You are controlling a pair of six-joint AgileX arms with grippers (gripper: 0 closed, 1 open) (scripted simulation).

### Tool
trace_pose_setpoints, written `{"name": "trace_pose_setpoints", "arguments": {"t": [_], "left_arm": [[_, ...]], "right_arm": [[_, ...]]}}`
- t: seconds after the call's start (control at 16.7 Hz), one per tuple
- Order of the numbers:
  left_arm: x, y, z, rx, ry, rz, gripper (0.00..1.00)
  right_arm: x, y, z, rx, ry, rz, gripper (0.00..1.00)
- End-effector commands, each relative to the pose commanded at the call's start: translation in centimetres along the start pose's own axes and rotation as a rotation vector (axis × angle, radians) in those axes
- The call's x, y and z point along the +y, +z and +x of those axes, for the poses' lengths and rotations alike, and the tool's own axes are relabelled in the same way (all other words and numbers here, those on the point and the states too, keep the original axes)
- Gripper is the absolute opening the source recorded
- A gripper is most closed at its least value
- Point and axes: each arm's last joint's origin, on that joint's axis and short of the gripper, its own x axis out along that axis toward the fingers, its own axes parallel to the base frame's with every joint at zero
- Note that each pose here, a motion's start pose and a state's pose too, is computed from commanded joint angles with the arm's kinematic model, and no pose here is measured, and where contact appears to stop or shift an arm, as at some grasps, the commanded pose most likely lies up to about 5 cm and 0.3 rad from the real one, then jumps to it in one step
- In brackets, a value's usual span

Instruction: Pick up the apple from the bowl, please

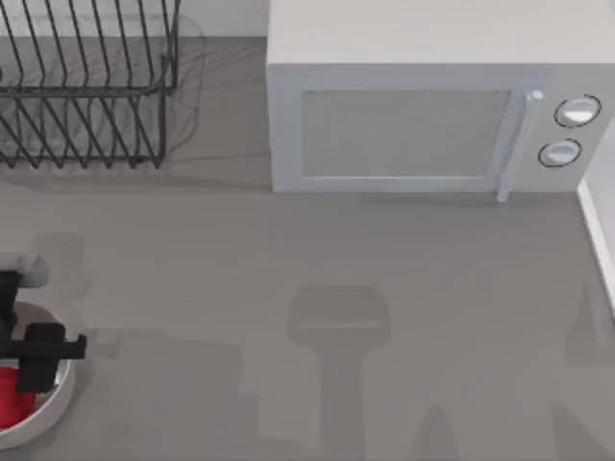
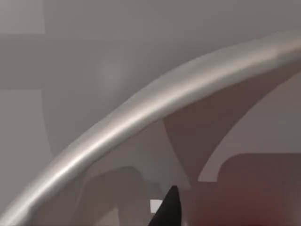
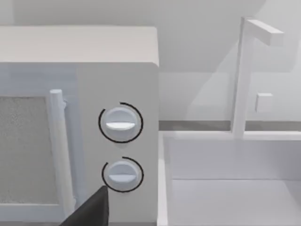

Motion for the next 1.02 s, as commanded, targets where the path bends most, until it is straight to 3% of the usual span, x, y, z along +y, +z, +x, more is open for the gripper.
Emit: {"name": "trace_pose_setpoints", "arguments": {"t": [0.24,1.02], "left_arm": [[0.0,-0.04,0.09,0.001,0.0,0.0,1.0],[0.0,-0.04,0.09,0.001,0.0,0.0,0.02]], "right_arm": [[0.0,0.0,0.0,0.0,0.0,0.0,1.0],[0.0,0.0,0.0,0.0,0.0,0.0,1.0]]}}
